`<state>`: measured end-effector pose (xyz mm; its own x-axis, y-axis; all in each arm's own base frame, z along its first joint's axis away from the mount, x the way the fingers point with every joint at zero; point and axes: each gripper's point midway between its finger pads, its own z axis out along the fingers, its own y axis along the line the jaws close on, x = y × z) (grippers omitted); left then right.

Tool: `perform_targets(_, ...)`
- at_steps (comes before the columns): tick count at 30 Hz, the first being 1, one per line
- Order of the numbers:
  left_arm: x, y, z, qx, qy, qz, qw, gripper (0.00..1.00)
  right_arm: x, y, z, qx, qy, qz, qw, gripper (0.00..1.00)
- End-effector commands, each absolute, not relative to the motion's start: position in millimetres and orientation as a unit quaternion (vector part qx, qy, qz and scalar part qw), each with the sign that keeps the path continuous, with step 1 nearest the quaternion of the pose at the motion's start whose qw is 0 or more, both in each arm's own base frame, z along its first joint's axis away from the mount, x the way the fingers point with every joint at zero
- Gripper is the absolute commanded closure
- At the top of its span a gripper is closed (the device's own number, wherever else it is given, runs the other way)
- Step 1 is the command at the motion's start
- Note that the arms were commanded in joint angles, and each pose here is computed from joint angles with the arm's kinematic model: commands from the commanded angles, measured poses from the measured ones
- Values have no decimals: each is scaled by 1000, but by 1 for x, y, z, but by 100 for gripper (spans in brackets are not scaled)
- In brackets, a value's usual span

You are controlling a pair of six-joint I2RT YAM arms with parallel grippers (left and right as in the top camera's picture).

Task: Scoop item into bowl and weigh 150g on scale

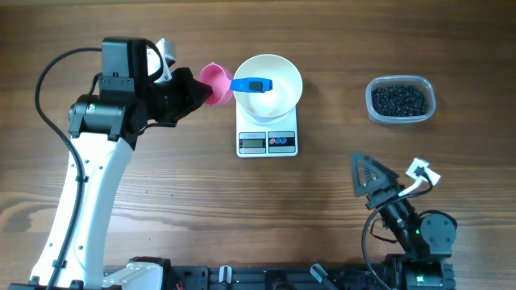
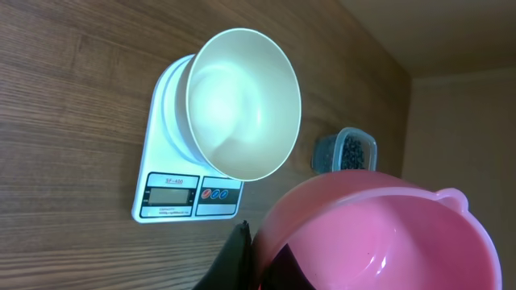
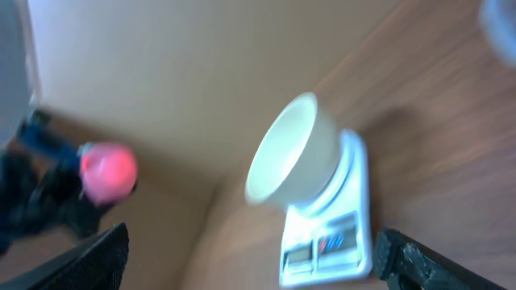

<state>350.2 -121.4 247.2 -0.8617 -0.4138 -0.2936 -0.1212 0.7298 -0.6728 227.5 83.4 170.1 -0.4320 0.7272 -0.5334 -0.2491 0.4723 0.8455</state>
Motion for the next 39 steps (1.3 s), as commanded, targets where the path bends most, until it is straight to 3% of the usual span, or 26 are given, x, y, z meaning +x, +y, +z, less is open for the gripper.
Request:
perform_targets(1,349,-127,254,-144,900,-348,221,96,211,109,180,96,708,518,470,0)
perform_targets(7,348,-129,251,-142,902,-346,215,96,211,122,224,20,730,508,457,0)
perform_targets(18,347,-129,242,-143,914,-309,222,96,248,120,283,-47,849,407,333,0)
perform_targets(22,344,-141,229,-128,929,-267,223,96,257,128,290,-63,856,427,286,0)
perform_targets(24,342,-150,223,-117,934,-257,219,96,268,125,279,-50,864,419,274,0)
perform_targets(26,341,-159,215,-106,939,-249,210,96,286,111,254,45,889,389,237,0)
perform_targets(28,340,-171,205,-94,944,-248,196,96,295,109,236,72,897,385,206,0)
perform_targets(33,340,-187,175,-97,954,-237,153,96,307,112,203,85,905,391,147,0)
perform_targets(39,340,-188,170,-98,956,-235,148,96,313,113,216,39,886,427,177,0)
